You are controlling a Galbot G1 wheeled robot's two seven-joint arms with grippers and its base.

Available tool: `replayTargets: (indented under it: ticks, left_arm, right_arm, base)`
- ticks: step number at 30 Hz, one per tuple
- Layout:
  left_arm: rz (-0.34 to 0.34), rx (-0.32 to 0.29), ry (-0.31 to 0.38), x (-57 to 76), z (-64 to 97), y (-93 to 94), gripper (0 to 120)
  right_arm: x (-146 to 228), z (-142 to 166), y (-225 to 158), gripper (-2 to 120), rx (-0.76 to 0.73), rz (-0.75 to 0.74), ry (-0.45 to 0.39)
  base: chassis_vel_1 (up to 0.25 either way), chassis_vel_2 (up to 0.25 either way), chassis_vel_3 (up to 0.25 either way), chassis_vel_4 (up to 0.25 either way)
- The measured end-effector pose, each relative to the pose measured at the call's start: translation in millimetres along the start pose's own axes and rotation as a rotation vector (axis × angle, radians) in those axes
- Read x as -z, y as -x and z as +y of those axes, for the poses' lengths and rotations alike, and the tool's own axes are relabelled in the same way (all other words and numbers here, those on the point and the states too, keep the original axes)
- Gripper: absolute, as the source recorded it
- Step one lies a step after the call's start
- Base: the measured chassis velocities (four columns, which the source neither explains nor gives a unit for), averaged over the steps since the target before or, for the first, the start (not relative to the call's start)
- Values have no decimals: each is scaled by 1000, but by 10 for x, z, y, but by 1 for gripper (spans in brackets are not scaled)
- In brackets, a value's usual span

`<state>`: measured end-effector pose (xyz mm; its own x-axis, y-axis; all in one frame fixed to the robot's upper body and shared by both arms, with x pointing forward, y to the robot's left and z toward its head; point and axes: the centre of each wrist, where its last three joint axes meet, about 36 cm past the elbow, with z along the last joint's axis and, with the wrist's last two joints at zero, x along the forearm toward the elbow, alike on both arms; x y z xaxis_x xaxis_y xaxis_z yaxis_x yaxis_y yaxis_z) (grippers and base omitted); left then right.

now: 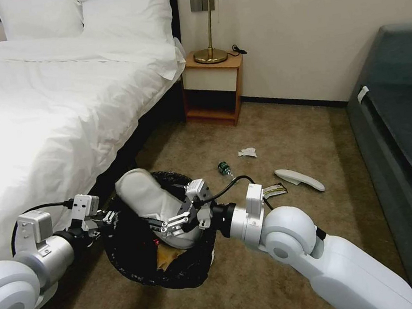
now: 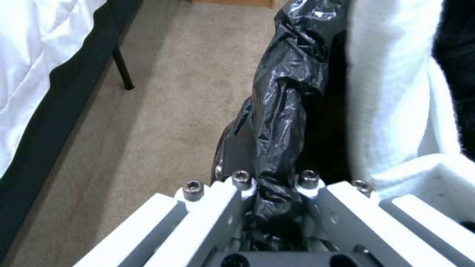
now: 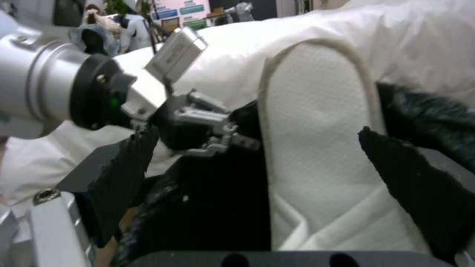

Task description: Pick up the trash bin, then pick up the garbage on the floor and place it into the trash bin.

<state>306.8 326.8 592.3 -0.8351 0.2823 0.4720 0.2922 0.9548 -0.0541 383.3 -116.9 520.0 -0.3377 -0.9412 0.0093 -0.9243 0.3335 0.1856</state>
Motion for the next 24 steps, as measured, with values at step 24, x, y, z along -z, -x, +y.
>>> replayTargets:
  ticks: [24]
  left_arm:
    - [8,8,0,-8,26,20,1]
  right_arm:
    - [438,35,-162,100,6,-97,-23]
  base:
    - [0,0,0,0]
